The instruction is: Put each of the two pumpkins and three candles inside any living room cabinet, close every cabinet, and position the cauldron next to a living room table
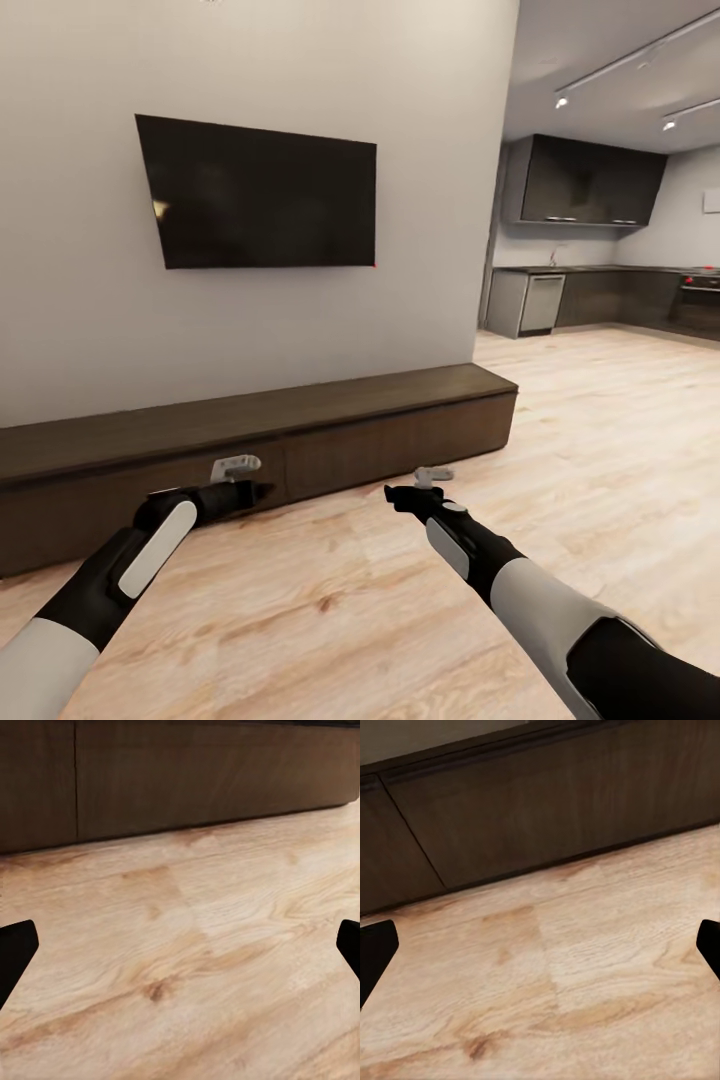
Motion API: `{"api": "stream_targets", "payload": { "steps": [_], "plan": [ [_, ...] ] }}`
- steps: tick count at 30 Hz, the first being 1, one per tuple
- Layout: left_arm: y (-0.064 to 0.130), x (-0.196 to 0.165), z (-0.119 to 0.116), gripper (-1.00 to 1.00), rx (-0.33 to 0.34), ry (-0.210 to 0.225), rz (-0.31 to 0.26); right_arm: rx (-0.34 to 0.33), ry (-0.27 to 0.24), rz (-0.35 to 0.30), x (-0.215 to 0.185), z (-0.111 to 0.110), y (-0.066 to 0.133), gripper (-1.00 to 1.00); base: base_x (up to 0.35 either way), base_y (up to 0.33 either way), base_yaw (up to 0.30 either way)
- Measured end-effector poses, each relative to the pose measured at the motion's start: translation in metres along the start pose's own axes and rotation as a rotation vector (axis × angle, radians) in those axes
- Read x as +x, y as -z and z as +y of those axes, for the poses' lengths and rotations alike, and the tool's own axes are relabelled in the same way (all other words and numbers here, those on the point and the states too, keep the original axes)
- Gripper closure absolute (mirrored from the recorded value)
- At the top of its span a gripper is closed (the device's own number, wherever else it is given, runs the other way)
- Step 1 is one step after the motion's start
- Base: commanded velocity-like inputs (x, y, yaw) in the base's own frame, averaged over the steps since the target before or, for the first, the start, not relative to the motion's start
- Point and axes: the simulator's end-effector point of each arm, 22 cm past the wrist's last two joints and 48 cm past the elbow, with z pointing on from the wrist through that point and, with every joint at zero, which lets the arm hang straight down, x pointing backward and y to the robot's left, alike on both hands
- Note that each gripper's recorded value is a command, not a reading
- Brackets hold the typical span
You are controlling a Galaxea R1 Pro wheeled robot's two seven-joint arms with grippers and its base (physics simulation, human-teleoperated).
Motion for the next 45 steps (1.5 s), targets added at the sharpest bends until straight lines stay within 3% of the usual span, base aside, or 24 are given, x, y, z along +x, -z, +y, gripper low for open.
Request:
{"api": "stream_targets", "payload": {
  "steps": [14, 31, 45],
  "plan": [
    [0.0028, -0.0034, -0.0008, -1.0, 0.002, 0.005, -0.008, -0.001, 0.002, -0.009, -0.0048, 0.0006, 0.0024, -1.0, 0.249, -0.221, 0.255],
    [0.0027, -0.0029, -0.0027, -1.0, 0.008, 0.008, -0.006, 0.0, 0.005, -0.012, -0.0058, -0.0002, 0.0026, -1.0, 0.218, -0.19, 0.015],
    [0.0027, -0.0029, -0.0021, -1.0, 0.008, 0.009, -0.005, -0.002, 0.006, -0.029, -0.0094, 0.0004, 0.0025, -1.0, 0.028, -0.036, 0.0]
  ]
}}
